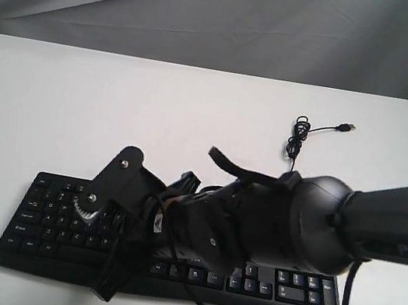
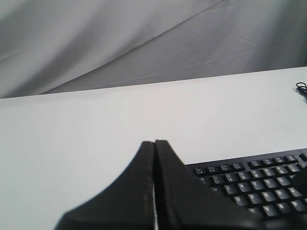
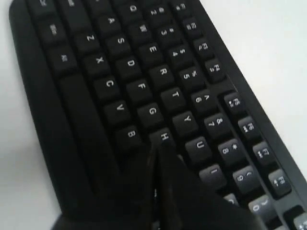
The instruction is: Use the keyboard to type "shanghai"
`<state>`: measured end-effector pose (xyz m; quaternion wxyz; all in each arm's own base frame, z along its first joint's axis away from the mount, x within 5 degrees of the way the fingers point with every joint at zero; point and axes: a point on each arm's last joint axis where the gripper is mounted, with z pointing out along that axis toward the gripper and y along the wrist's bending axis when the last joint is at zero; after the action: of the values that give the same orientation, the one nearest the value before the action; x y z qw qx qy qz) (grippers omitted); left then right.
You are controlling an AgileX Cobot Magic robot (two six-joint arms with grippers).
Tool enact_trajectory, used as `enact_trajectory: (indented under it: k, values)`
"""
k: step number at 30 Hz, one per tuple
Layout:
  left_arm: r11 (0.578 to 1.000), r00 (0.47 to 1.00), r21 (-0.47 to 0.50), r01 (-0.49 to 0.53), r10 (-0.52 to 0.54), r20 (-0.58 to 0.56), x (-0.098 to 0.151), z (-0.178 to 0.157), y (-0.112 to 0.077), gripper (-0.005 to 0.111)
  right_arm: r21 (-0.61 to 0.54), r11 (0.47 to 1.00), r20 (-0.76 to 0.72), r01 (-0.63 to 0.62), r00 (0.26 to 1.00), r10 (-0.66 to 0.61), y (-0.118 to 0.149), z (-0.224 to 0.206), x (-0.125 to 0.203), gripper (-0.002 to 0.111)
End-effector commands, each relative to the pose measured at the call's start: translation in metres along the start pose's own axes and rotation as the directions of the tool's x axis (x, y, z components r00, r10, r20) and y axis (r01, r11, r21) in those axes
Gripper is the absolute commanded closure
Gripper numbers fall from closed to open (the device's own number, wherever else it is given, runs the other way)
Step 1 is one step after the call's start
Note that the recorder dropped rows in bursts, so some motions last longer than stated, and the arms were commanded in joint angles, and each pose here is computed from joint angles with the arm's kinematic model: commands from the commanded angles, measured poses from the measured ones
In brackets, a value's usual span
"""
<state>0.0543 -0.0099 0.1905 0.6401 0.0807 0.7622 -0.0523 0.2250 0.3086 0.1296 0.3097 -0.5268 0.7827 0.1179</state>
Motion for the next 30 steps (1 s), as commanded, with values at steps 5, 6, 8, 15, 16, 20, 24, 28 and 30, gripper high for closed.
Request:
enact_trajectory:
  k: [5,6,8,15,16,20,24,28,30]
  values:
    - [1.000,1.000,0.004,0.001,-0.001,0.004,0.001,0.000,0.000,0.107,0.018,1.000,0.024,-0.011,1.000,0.011,0.001,0.007,0.007,0.108]
    - [1.000,1.000,0.004,0.001,-0.001,0.004,0.001,0.000,0.000,0.107,0.019,1.000,0.026,-0.011,1.000,0.010,0.001,0.007,0.007,0.108]
    - [1.000,1.000,0.004,0.001,-0.001,0.004,0.001,0.000,0.000,0.107,0.019,1.000,0.025,-0.007,1.000,0.006,0.001,0.008,0.007,0.108]
    - [1.000,1.000,0.004,0.001,-0.001,0.004,0.001,0.000,0.000,0.107,0.018,1.000,0.027,0.013,1.000,-0.013,0.003,0.008,0.007,0.108]
    - [1.000,1.000,0.004,0.001,-0.001,0.004,0.001,0.000,0.000,0.107,0.019,1.000,0.029,0.017,0.999,-0.017,0.003,0.008,0.007,0.108]
    - [1.000,1.000,0.004,0.001,-0.001,0.004,0.001,0.000,0.000,0.107,0.018,0.999,0.029,0.041,0.999,-0.041,0.004,0.009,0.007,0.108]
    - [1.000,1.000,0.004,0.001,-0.001,0.004,0.001,0.000,0.000,0.107,0.020,0.999,0.026,0.041,0.999,-0.042,0.004,0.015,0.010,0.108]
    - [1.000,1.000,0.004,0.001,-0.001,0.004,0.001,0.000,0.000,0.107,0.017,0.999,0.009,0.049,0.999,-0.049,0.005,0.021,0.015,0.108]
    - [1.000,1.000,0.004,0.001,-0.001,0.004,0.001,0.000,0.000,0.107,0.016,0.999,0.007,0.049,0.999,-0.049,0.005,0.022,0.016,0.108]
